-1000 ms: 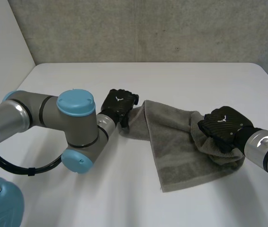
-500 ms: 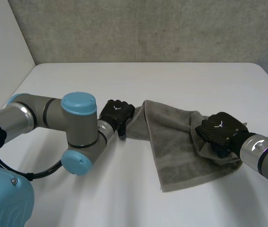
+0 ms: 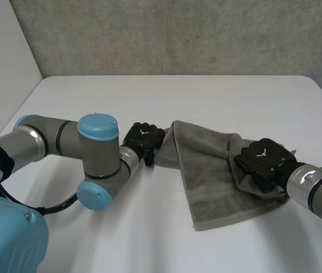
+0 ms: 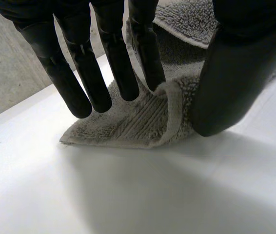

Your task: Fold the towel.

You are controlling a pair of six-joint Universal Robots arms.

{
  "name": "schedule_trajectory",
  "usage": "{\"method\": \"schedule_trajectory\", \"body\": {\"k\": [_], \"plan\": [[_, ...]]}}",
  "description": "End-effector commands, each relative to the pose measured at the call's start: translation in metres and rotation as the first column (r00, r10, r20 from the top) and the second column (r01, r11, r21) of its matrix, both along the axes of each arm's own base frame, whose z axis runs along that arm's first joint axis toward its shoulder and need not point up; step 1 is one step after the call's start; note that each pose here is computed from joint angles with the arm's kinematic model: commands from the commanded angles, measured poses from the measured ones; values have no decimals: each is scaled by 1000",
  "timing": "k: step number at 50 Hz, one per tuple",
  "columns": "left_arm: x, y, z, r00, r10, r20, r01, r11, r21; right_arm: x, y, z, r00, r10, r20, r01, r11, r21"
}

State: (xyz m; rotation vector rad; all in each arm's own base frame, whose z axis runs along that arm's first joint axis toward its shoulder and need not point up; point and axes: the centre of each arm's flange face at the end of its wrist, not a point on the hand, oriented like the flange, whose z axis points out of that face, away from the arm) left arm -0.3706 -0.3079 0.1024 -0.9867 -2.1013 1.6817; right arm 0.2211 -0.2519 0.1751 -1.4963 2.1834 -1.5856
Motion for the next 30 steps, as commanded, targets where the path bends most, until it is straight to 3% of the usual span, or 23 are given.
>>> {"method": "schedule_trajectory", "body": {"k": [1,14,21,24,26,30], "plan": [[-1,0,1,1000,-5,-2,5,1000,-3,0,0,0,1000,0,0,0,1000,-1],[-1,0,-3,1000,-4,3,4,1000,3,-1,0,-1,1000,6,-16,-7,1000,-7],[-2,-3,32,999,11,-45,-14,998,-56,-2,-7,9,1000,-10,10,11,999,-54],[0,-3,67,995,13,-97,-24,994,-108,0,-12,31,998,-22,51,29,990,-136],[4,-2,109,984,15,-176,-44,986,-158,1,-12,71,986,-38,160,74,972,-223],[17,-1,151,967,25,-255,-78,976,-202,0,-14,103,953,-48,299,123,963,-238]]}}
